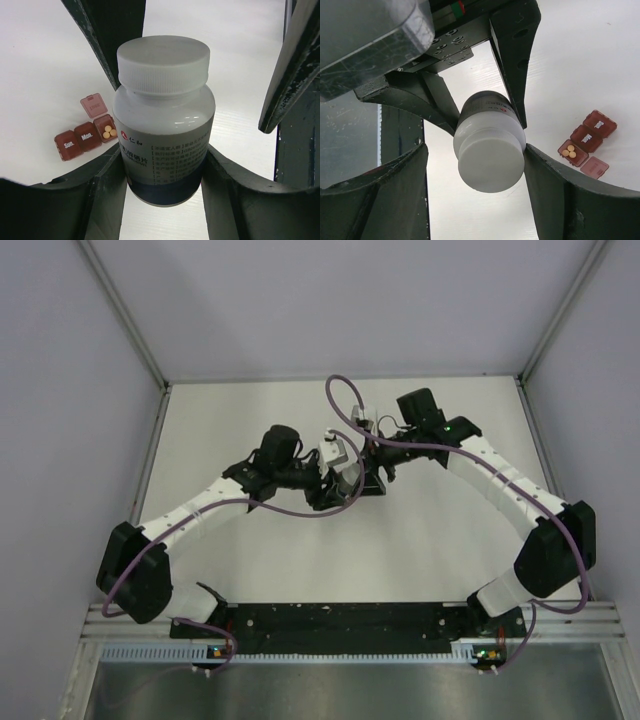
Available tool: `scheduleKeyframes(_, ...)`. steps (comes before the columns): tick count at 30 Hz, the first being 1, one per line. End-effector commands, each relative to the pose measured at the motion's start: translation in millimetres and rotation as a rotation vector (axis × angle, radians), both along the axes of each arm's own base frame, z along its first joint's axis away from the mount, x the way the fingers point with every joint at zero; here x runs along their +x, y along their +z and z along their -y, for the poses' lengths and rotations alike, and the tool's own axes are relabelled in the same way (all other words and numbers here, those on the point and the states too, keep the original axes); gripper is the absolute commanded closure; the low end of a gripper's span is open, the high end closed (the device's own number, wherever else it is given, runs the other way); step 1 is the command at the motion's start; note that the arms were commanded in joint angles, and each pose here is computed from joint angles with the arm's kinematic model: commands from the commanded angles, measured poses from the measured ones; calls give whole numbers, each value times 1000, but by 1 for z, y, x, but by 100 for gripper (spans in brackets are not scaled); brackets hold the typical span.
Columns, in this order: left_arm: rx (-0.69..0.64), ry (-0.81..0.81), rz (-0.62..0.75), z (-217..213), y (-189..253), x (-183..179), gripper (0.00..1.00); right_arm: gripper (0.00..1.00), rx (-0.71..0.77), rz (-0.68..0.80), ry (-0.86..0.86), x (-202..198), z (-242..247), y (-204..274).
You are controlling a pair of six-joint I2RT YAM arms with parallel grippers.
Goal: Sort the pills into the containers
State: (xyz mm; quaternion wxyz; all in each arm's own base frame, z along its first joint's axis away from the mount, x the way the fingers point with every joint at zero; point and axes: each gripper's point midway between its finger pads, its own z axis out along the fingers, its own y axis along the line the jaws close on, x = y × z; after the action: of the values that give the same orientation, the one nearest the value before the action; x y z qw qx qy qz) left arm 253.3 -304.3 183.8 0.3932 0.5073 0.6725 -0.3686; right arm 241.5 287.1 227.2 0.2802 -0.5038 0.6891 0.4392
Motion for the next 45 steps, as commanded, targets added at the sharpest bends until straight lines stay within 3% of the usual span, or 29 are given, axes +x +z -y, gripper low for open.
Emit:
scheduleKeyframes(1,-92,-18,79,8,36,4,100,25,27,-10,17,-5,-4,7)
scheduleKeyframes(19,-115,-75,25,18,34,-9,100,35,31,-25,-1,6,-11,5)
scheduleKeyframes(22,-111,-86,23,20,33,-11,100,41,33,-29,-1,6,-12,5)
scheduleKeyframes(27,-96,-88,10,20,26,-12,98,59,31,-25,-4,6,-12,6)
scheduleKeyframes(36,-80,-73,6,18,21,-10,59,100,-8,15,-47,8,-3,2)
scheduleKeyframes(40,-76,-59,11,17,20,-9,40,100,-28,36,-78,10,3,0)
scheduleKeyframes(45,-77,-22,29,11,24,-1,1,100,-44,48,-145,20,18,0)
